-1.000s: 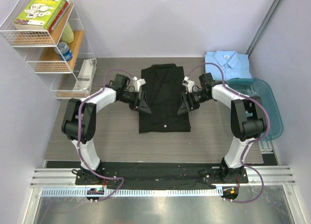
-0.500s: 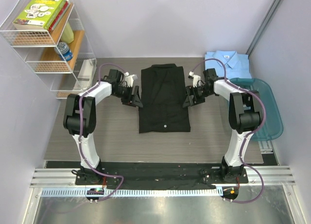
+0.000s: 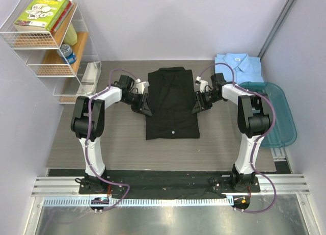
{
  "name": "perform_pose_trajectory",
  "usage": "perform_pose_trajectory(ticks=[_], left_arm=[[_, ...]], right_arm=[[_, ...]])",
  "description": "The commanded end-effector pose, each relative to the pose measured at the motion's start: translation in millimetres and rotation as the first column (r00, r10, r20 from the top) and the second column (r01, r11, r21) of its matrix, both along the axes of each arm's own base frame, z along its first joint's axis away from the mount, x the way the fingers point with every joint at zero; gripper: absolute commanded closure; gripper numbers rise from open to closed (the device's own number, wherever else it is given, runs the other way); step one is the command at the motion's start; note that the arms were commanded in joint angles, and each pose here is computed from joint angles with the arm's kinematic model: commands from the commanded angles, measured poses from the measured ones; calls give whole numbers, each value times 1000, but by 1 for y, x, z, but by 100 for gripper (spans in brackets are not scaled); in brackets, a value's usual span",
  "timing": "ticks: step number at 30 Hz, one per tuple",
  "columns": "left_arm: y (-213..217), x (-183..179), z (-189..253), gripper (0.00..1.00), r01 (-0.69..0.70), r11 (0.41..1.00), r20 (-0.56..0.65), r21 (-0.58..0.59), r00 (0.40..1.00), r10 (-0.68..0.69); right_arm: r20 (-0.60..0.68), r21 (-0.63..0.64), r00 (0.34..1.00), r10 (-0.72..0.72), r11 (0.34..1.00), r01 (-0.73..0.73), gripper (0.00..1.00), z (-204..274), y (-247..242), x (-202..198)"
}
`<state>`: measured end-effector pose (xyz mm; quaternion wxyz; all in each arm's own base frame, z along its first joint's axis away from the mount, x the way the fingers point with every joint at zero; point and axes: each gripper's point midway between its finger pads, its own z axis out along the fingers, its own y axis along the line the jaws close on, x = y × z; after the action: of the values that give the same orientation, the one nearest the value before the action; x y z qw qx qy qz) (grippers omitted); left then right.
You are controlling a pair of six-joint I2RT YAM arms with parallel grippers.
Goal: Fold and stack the long sleeve shirts
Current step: Neatly place the folded shirt into the bin
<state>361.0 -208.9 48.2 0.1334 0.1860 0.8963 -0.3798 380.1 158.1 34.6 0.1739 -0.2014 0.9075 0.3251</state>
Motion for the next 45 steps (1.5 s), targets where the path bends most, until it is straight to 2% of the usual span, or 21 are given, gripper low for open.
perform_pose_trajectory(ticks=[1,2,3,4,6,7,10,18,23,34,45], left_arm=[[-12,13,12,69,28,998,58,-60,998,-24],[-13,14,12,74,29,998,57,-62,998,-25],[-13,15,14,80,30,998,68,-63,997,-26],[-13,17,16,91,30,998,78,-64,997,-25],[-13,22,26,99,33,997,125,-64,992,-25],[-13,24,30,100,37,997,145,-64,989,-27],[-12,32,40,100,51,997,216,-53,976,-38],[-11,46,42,100,68,997,270,-35,961,-56],[-9,52,49,100,71,997,329,-30,942,-57],[-3,83,55,100,21,999,425,-31,905,-6],[4,111,43,100,-53,999,434,-11,899,52]], right_arm=[[63,34,998,5,999,-7,76,17,8,19],[69,32,998,7,999,-9,91,18,8,19],[74,29,997,5,1000,-7,97,19,7,20],[87,23,996,3,1000,-5,99,21,6,23],[118,26,993,-1,1000,-2,99,32,2,26],[135,28,991,-3,1000,-1,99,38,1,28],[181,34,984,-3,999,-3,99,53,-2,34],[197,46,980,-3,999,-6,99,56,-3,46],[252,72,968,1,997,-19,99,76,-2,49],[337,73,942,-6,997,-20,99,88,-2,78],[330,61,943,-48,998,29,99,60,-4,108]])
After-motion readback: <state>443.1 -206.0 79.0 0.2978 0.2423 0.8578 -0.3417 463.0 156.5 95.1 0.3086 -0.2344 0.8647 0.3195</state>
